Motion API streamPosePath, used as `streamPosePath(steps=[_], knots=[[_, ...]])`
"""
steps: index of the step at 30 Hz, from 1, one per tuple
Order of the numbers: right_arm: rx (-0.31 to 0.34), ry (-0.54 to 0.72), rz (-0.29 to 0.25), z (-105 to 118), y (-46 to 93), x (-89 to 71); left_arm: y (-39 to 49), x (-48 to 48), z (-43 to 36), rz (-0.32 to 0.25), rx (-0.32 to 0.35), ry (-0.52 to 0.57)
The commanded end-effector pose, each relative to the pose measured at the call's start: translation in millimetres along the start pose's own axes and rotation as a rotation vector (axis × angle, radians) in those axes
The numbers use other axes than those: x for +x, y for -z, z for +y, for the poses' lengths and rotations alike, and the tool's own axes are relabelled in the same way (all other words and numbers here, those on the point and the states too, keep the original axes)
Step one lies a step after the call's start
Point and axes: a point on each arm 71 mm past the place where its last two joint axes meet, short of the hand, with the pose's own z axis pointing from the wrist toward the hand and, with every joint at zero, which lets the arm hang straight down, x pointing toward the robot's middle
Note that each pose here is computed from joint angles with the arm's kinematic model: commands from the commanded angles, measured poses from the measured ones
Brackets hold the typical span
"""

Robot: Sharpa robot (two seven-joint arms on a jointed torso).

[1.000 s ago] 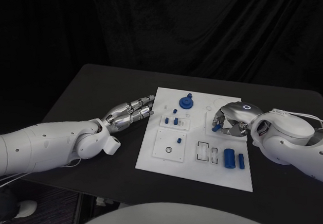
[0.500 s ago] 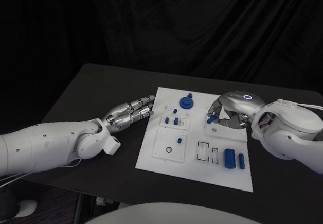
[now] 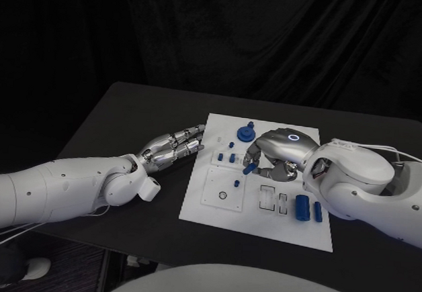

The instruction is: Assemble the parts on the task board

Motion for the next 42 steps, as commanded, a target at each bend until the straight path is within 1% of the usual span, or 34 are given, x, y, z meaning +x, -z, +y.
streamPosePath(steps=[1, 7, 13, 17, 25, 33, 42], knots=[[-0.072, 0.052, 0.012, 17, -7.7, 8.7, -1.4, 2.5, -2.3, 0.01, 0.039, 0.016], [-0.142, 0.079, 0.023, 34, -21.2, 22.7, -1.4, 3.1, -2.5, 0.01, 0.042, 0.017], [-0.182, 0.099, 0.044, 46, -31.3, 34.5, -0.8, 3.2, -2.6, 0.01, 0.041, 0.018], [-0.201, 0.123, 0.054, 51, -35.5, 38.7, -1.1, 3.8, -2.6, 0.012, 0.041, 0.019], [-0.207, 0.166, 0.084, 55, -38.5, 43.8, -2.6, 5.2, -2.2, 0.017, 0.041, 0.022], [-0.193, 0.191, 0.11, 52, -38.6, 47.1, -3.4, 5.4, -1.9, 0.019, 0.041, 0.023], [-0.185, 0.194, 0.124, 50, -38.6, 49.7, -4.0, 5.3, -1.7, 0.019, 0.041, 0.022]])
